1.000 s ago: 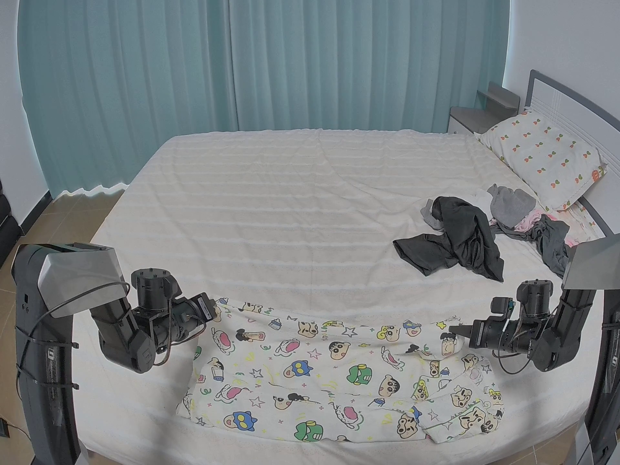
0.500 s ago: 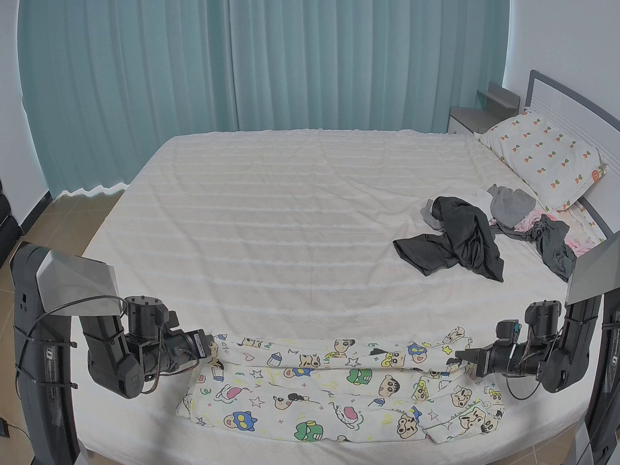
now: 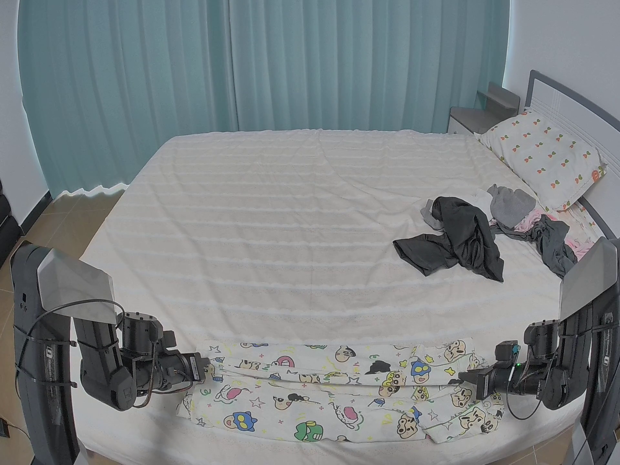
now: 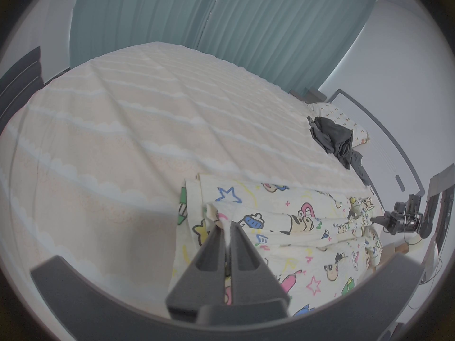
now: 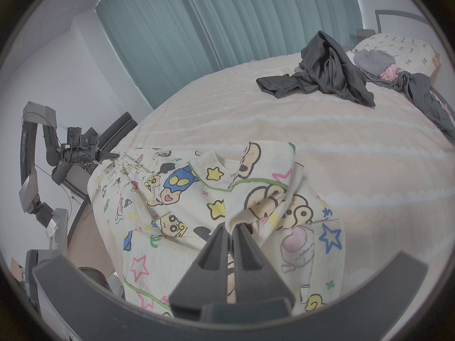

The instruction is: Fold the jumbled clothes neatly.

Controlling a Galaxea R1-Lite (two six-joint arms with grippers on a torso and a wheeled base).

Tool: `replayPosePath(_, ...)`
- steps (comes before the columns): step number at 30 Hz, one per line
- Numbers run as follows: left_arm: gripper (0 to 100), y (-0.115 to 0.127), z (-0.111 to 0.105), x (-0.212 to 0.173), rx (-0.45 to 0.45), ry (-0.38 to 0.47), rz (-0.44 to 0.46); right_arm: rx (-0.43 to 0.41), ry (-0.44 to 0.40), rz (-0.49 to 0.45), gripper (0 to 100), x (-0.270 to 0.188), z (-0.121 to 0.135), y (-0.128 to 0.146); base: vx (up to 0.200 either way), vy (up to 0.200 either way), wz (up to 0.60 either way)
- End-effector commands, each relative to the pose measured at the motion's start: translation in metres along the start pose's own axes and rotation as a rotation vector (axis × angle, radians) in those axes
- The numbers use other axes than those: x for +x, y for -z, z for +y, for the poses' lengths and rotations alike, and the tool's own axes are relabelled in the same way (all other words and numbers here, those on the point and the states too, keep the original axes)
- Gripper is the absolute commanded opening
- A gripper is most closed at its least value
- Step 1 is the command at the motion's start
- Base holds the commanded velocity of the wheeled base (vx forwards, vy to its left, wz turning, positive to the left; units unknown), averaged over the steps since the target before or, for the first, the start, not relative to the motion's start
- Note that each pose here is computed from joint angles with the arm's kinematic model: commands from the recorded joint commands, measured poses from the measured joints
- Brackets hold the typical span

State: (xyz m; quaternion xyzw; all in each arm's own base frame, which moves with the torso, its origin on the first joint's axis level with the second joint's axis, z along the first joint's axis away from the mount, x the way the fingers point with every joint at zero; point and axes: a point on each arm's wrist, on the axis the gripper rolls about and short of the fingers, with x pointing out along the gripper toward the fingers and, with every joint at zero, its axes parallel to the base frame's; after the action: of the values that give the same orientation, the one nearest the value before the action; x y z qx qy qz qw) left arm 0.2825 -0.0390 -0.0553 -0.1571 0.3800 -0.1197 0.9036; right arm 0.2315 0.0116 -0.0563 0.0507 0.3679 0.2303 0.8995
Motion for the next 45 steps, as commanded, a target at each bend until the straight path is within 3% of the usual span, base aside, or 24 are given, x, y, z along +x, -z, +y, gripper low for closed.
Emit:
replayPosePath(1,0,0.009,0.002,-0.002,0.007,-0.009,0.037,0.025,-0.005,0.059,0,0.0,0.002,0.014,0.0,0.0,0.0)
replayPosePath(11,0,0.013,0.002,-0.005,0.024,-0.011,0.054,0.036,-0.007,0.081,0,-0.006,0.005,0.017,0.0,0.0,0.0)
replayPosePath(12,100,0.014,0.002,-0.006,0.027,-0.013,0.06,0.034,-0.008,0.085,0,-0.007,0.006,0.018,0.0,0.0,0.0)
replayPosePath(13,100,0.015,0.002,-0.006,0.027,-0.015,0.065,0.035,-0.009,0.086,100,-0.007,0.006,0.018,0.0,0.0,0.0)
replayPosePath(18,100,0.015,0.003,-0.007,0.019,-0.018,0.063,0.033,-0.004,0.072,100,-0.009,0.005,0.015,0.0,0.0,0.0)
replayPosePath(21,100,0.011,0.015,-0.018,-0.015,-0.048,0.021,0.037,0.011,0.044,100,-0.021,0.006,0.009,0.0,0.0,0.0)
replayPosePath(23,100,0.003,0.025,-0.028,-0.037,-0.064,-0.042,0.037,0.039,-0.017,100,-0.03,0.002,-0.001,0.0,0.0,0.0)
replayPosePath(28,100,-0.007,0.039,-0.048,-0.104,-0.029,-0.094,0.024,0.087,-0.123,100,-0.048,-0.003,-0.018,0.0,0.0,0.0)
replayPosePath(31,100,-0.02,0.038,-0.061,-0.217,0.032,-0.149,0.019,0.089,-0.164,100,-0.055,-0.001,-0.025,0.0,0.0,0.0)
replayPosePath(32,100,-0.02,0.038,-0.061,-0.217,0.032,-0.149,0.019,0.089,-0.164,100,-0.055,-0.001,-0.025,0.0,0.0,0.0)
replayPosePath(34,100,-0.036,0.031,-0.071,-0.36,0.115,-0.199,0.034,0.072,-0.207,100,-0.057,0.005,-0.034,0.0,0.0,0.0)
replayPosePath(41,100,-0.051,0.002,-0.057,-0.501,0.273,-0.175,0.075,0.01,-0.243,100,-0.028,0.007,-0.051,0.0,0.0,0.0)
replayPosePath(42,100,-0.067,-0.022,-0.047,-0.68,0.389,-0.15,0.137,0.013,-0.243,100,-0.013,0.001,-0.052,0.0,0.0,0.0)
replayPosePath(43,100,-0.072,-0.026,-0.045,-0.747,0.417,-0.144,0.167,0.013,-0.233,100,-0.012,-0.002,-0.049,0.0,0.0,0.0)
replayPosePath(44,100,-0.072,-0.026,-0.045,-0.747,0.417,-0.144,0.167,0.013,-0.233,100,-0.012,-0.002,-0.049,0.0,0.0,0.0)
replayPosePath(45,100,-0.076,-0.025,-0.042,-0.79,0.433,-0.145,0.231,0.015,-0.218,100,-0.013,-0.007,-0.044,0.0,0.0,0.0)
